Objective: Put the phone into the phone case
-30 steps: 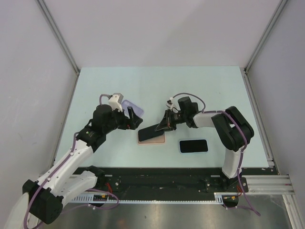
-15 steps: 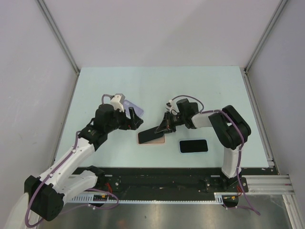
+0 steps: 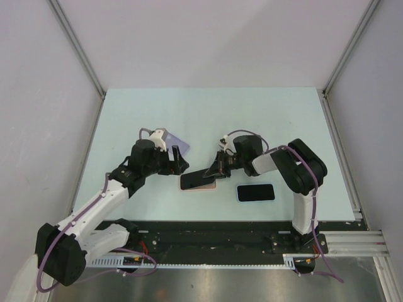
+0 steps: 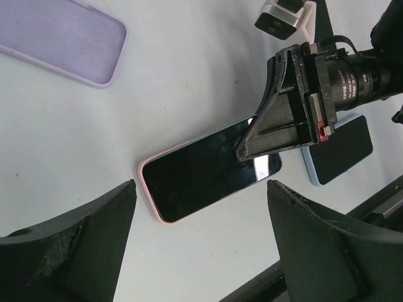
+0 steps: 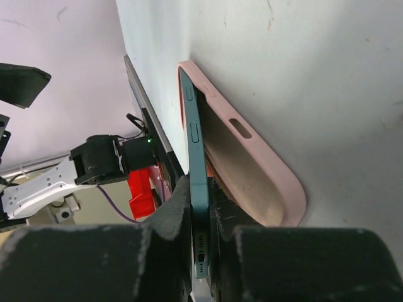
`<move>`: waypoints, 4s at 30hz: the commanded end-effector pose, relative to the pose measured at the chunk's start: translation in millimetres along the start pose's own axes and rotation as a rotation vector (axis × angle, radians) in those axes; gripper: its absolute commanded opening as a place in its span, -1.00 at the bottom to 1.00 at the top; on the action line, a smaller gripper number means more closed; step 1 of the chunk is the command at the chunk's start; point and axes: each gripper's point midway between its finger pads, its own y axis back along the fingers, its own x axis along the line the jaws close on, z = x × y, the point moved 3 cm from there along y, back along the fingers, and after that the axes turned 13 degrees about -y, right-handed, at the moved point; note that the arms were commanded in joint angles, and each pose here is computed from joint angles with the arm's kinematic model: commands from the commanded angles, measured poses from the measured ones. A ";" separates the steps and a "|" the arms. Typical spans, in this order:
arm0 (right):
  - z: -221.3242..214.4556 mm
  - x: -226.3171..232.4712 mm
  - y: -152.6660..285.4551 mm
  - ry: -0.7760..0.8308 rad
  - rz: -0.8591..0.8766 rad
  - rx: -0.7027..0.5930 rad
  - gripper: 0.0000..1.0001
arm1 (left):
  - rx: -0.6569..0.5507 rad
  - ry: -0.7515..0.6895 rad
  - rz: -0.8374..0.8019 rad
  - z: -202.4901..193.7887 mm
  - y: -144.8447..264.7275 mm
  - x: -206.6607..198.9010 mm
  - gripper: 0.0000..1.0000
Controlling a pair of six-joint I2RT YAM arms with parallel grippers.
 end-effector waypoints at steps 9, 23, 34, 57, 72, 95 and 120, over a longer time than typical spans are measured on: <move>-7.1 -79.1 -25.3 -0.130 -0.143 -0.085 -1.00 | 0.053 0.028 0.009 -13.9 -18.3 5.8 0.67; -8.6 -100.1 -24.3 -0.154 -0.180 -0.068 -1.00 | 0.188 0.055 -0.037 -38.1 -44.1 4.5 0.25; -7.0 -108.7 -22.6 -0.137 -0.236 -0.051 -0.90 | 0.320 0.057 -0.079 -65.6 -69.2 -2.9 -0.65; -3.1 -116.8 -5.0 0.087 -0.691 -0.006 -0.17 | 0.465 0.108 -0.003 -107.1 -81.9 12.7 -0.72; -9.2 -140.6 23.6 0.196 -1.047 0.058 0.10 | 0.493 0.101 0.004 -116.3 -80.6 15.8 -0.72; 1.3 -114.9 52.7 0.299 -1.187 0.024 0.21 | 0.515 0.088 0.025 -122.9 -79.2 19.9 -0.74; 50.5 -27.2 133.0 0.380 -1.128 -0.359 0.21 | 0.528 0.086 0.031 -127.6 -76.8 21.6 -0.73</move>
